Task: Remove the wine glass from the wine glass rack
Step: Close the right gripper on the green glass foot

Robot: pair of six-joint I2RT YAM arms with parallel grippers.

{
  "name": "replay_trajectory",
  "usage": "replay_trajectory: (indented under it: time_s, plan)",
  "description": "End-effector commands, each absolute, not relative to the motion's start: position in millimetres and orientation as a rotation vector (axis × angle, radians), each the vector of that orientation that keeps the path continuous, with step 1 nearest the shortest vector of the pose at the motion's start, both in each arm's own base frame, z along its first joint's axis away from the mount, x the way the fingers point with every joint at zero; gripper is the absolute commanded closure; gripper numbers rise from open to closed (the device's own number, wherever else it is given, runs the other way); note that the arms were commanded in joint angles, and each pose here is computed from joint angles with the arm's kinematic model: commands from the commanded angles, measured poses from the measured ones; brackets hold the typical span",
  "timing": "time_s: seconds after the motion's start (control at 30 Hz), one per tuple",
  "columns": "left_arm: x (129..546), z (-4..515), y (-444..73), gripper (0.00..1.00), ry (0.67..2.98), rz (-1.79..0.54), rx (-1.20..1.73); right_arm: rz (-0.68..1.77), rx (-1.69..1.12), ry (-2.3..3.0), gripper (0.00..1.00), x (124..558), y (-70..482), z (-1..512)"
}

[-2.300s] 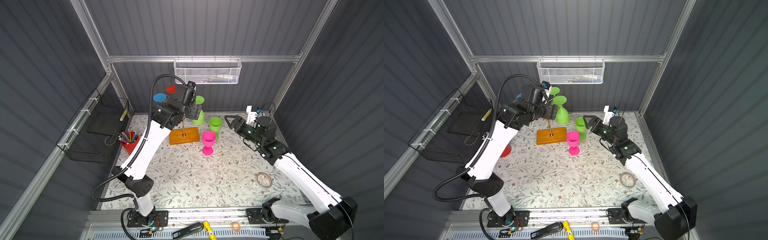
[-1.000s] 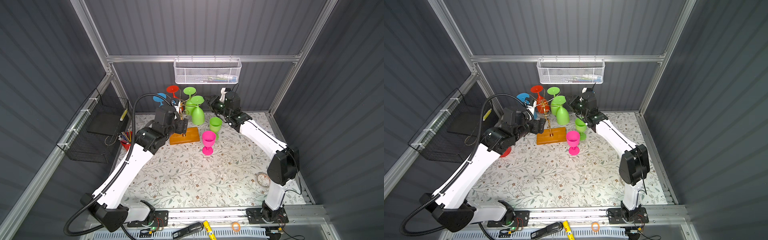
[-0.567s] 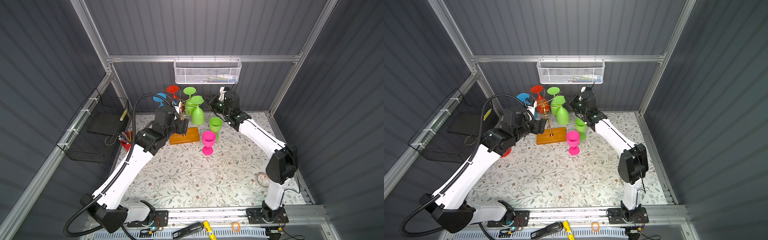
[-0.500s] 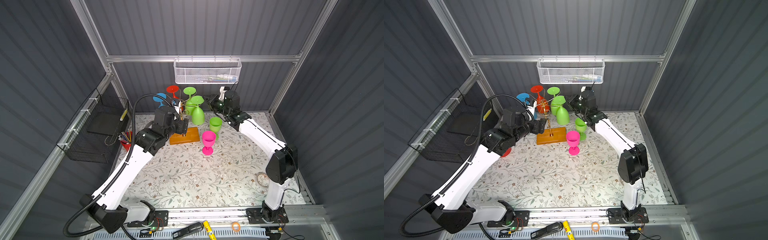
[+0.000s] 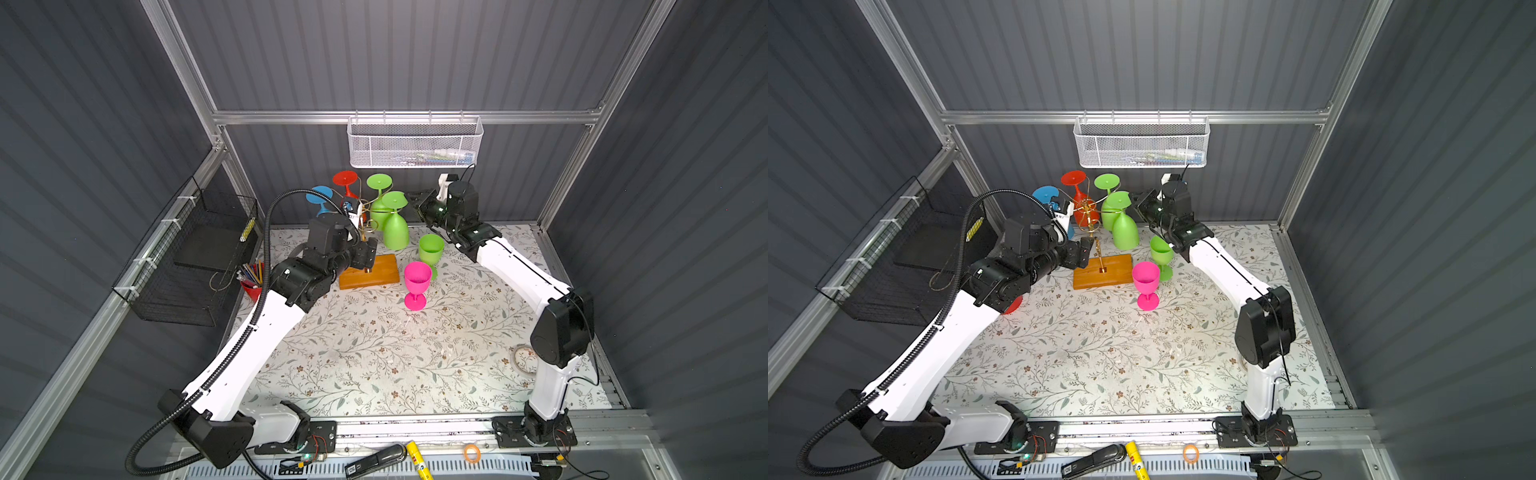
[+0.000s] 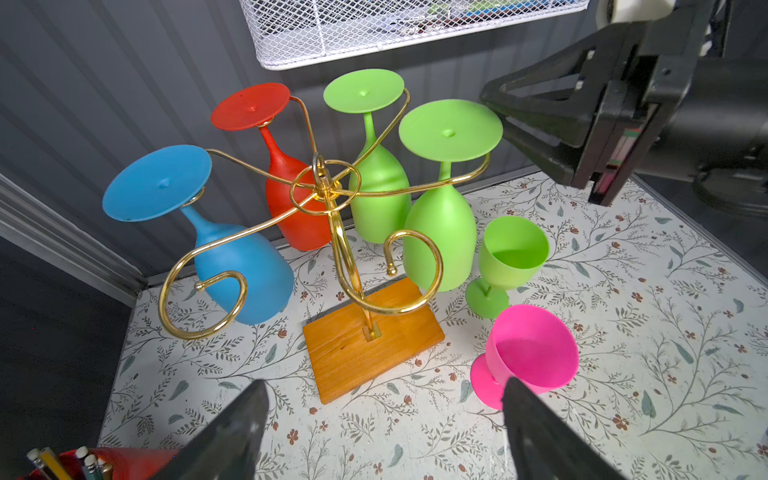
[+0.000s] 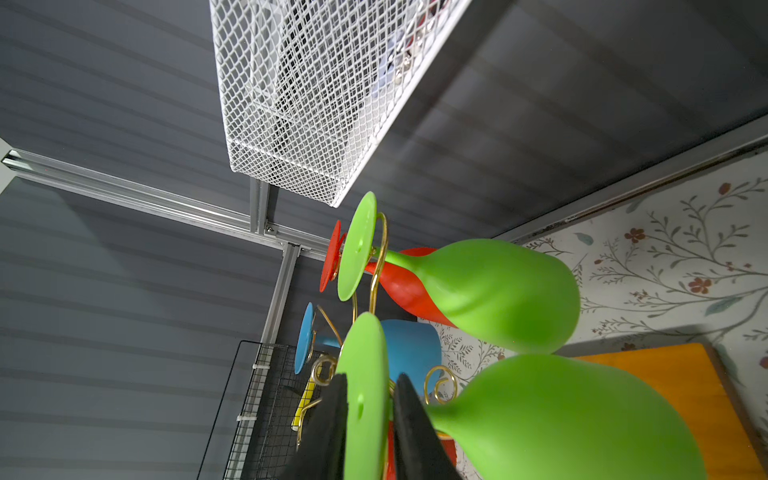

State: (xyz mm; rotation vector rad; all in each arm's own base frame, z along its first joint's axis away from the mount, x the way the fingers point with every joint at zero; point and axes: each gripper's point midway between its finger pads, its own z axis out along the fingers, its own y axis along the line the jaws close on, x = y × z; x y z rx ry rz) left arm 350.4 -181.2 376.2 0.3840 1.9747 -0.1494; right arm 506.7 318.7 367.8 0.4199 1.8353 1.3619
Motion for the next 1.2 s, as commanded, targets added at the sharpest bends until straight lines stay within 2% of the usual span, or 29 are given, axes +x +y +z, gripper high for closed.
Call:
replay_trajectory:
  time_s: [0.0, 0.43, 0.63, 1.17]
  plan:
    - [347.8, 383.2, -177.2, 0.12, 1.948, -0.146, 0.39, 1.378, 0.399, 1.82, 0.8, 509.7, 325.0, 373.1]
    - [351.1, 381.0, -171.8, 0.12, 1.946, -0.103, 0.373, 1.392, 0.372, 1.794, 0.89, 504.5, 326.9, 384.8]
    - [353.0, 379.4, -167.7, 0.11, 1.943, -0.074, 0.361, 1.396, 0.365, 1.772, 0.97, 500.9, 324.5, 395.4]
    - [354.1, 375.8, -165.6, 0.12, 1.946, -0.053, 0.359, 1.414, 0.358, 1.712, 1.0, 488.0, 319.0, 422.6]
